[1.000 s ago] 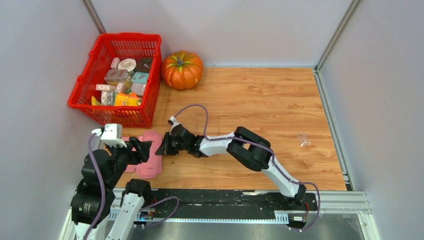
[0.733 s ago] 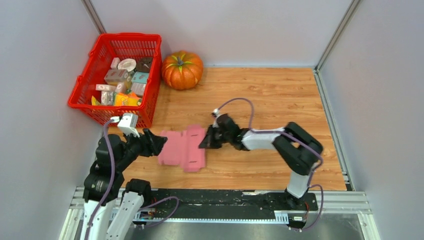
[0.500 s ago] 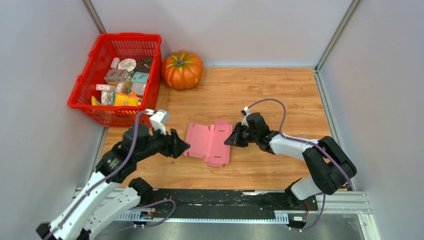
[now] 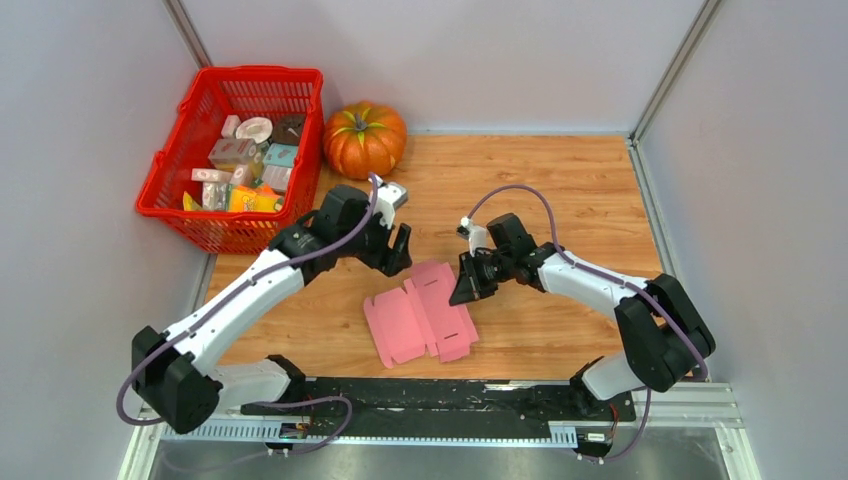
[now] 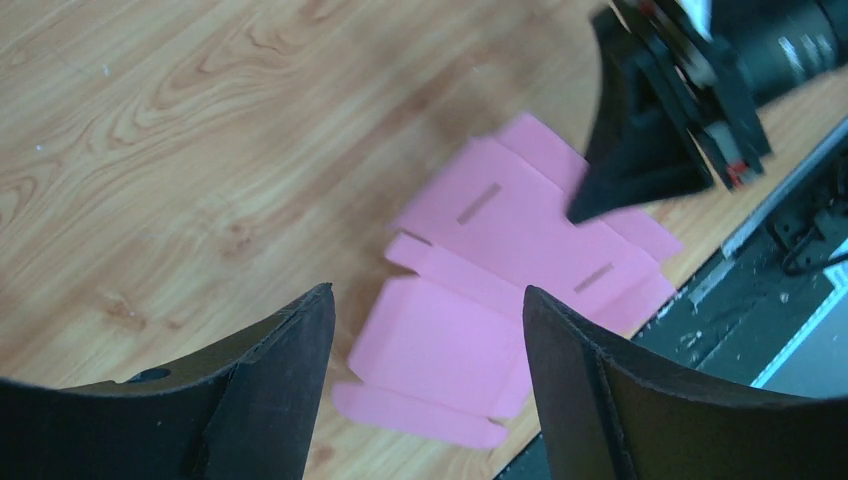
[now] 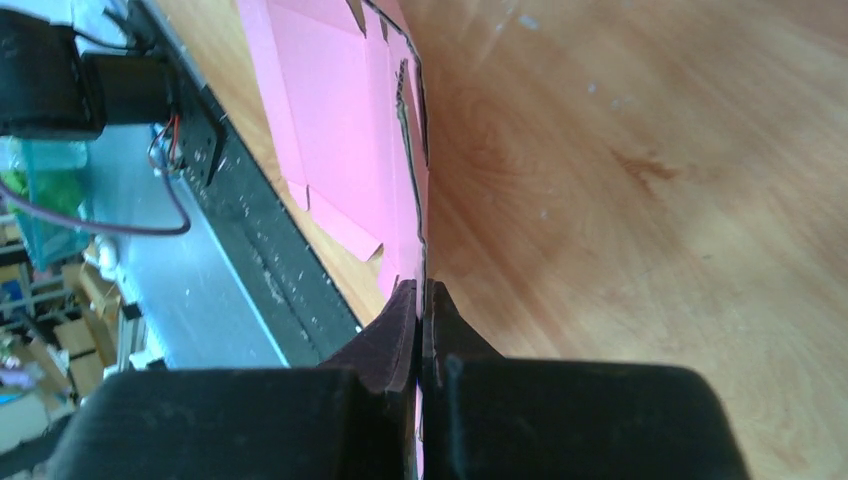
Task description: Fold the paper box
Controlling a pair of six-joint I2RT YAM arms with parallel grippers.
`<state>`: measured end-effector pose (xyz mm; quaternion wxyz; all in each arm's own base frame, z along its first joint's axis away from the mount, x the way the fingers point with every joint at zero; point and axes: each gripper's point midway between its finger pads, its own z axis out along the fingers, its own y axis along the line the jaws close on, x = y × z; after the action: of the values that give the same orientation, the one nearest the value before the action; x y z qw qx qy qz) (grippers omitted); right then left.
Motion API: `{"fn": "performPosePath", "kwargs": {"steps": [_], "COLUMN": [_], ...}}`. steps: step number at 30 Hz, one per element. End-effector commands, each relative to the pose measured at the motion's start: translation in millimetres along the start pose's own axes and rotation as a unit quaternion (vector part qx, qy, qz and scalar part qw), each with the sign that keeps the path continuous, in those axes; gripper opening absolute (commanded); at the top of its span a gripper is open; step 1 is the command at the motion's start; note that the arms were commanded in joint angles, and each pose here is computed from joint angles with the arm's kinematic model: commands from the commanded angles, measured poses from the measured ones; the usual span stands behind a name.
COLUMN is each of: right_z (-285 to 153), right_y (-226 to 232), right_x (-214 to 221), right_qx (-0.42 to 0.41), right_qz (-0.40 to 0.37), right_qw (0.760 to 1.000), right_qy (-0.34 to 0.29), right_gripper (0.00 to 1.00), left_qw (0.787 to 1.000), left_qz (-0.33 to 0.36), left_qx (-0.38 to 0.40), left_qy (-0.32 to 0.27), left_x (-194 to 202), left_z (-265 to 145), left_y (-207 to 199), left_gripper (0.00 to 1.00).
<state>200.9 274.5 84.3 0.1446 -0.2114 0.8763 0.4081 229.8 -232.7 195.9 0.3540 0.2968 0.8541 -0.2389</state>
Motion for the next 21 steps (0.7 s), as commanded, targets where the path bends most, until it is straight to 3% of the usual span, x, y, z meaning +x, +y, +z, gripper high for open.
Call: {"fn": "performPosePath", "kwargs": {"steps": [1,5,14,21], "right_z": [-12.3,-16.8,-20.0,-21.4], "right_y": [34.9,46.4,62.5,65.8], "right_x": [3.1,2.1,-18.3,-28.7], "right_qx": [-0.080,-0.108,-0.132,-0.128], "right_qz": [-0.040,-0.040,-0.053,-0.059], "right_qw": [0.996,0.993,0.989,0.990], "right_qy": [0.025,0.027,0.029,0.023], "right_gripper": [0.01,0.02,0.03,0.06], "left_qw": [0.998,0.990,0.979,0.983], "left_qz": [-0.032,-0.047,-0.048,-0.029], "left_qx": [0.043,0.135,0.186,0.158], "left_qy": [-0.025,-0.007,0.070,0.090], "left_x": [-25.8,-23.8,-6.1,-7.2], "left_z": [13.1,29.0,40.8,33.0], "left_y": [21.1,-1.6,-12.4,-4.8], "left_gripper": [0.77,0.77,0.73,0.48]}}
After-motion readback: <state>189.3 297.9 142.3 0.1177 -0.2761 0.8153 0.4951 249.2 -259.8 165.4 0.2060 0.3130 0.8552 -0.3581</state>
